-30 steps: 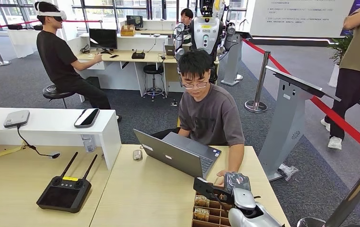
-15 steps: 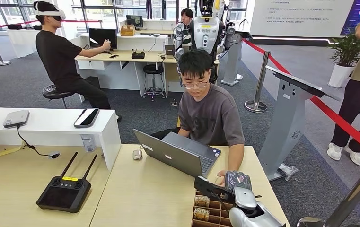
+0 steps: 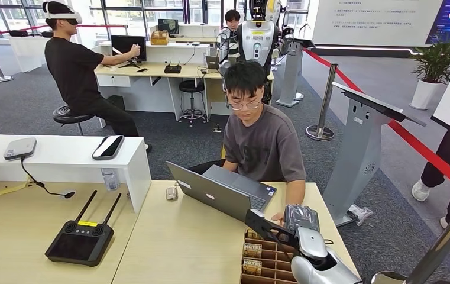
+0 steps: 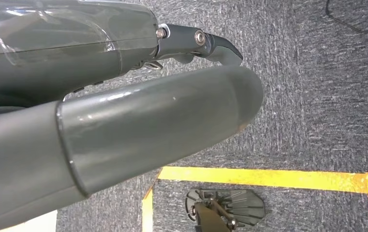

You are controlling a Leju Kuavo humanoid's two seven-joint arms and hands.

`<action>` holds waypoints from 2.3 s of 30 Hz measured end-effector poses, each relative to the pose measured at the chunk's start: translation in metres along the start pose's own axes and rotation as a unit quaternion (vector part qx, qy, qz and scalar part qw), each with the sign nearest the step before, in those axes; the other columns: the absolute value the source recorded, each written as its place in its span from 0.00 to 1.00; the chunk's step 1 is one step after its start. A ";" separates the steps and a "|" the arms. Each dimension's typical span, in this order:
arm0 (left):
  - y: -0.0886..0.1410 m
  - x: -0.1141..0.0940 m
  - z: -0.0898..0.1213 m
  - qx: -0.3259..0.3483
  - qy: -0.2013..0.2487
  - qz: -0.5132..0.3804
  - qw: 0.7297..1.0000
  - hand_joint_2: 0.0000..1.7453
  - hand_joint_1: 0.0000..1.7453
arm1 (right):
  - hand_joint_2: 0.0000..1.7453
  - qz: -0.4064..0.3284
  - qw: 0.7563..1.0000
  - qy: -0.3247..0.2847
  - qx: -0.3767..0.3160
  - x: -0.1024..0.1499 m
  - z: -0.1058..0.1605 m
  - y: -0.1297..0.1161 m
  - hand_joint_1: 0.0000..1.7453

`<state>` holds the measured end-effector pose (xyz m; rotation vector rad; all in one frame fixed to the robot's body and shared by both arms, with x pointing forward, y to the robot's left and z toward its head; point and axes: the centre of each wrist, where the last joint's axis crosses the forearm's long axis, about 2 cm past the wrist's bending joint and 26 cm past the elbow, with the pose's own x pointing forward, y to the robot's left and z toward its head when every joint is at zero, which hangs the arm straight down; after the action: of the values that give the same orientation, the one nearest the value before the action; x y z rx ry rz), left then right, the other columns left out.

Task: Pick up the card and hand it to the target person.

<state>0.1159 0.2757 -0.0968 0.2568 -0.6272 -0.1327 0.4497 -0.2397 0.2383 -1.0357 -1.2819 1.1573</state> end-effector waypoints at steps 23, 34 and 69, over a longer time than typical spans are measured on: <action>0.000 -0.005 0.002 0.001 0.003 0.001 1.000 0.00 0.00 | 1.00 -0.033 0.992 -0.065 -0.106 0.021 0.020 -0.034 1.00; -0.001 -0.003 0.002 -0.003 0.002 -0.007 1.000 0.00 0.00 | 1.00 -0.037 0.971 -0.105 -0.212 0.024 0.024 -0.041 1.00; -0.005 0.015 -0.004 -0.023 -0.011 -0.025 0.999 0.00 0.00 | 0.50 0.100 0.974 -0.025 -0.199 -0.016 -0.010 0.014 0.00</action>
<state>0.1295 0.2682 -0.0930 0.2261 -0.6400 -0.1980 0.4596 -0.2531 0.2214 -1.4660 -1.5144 1.1035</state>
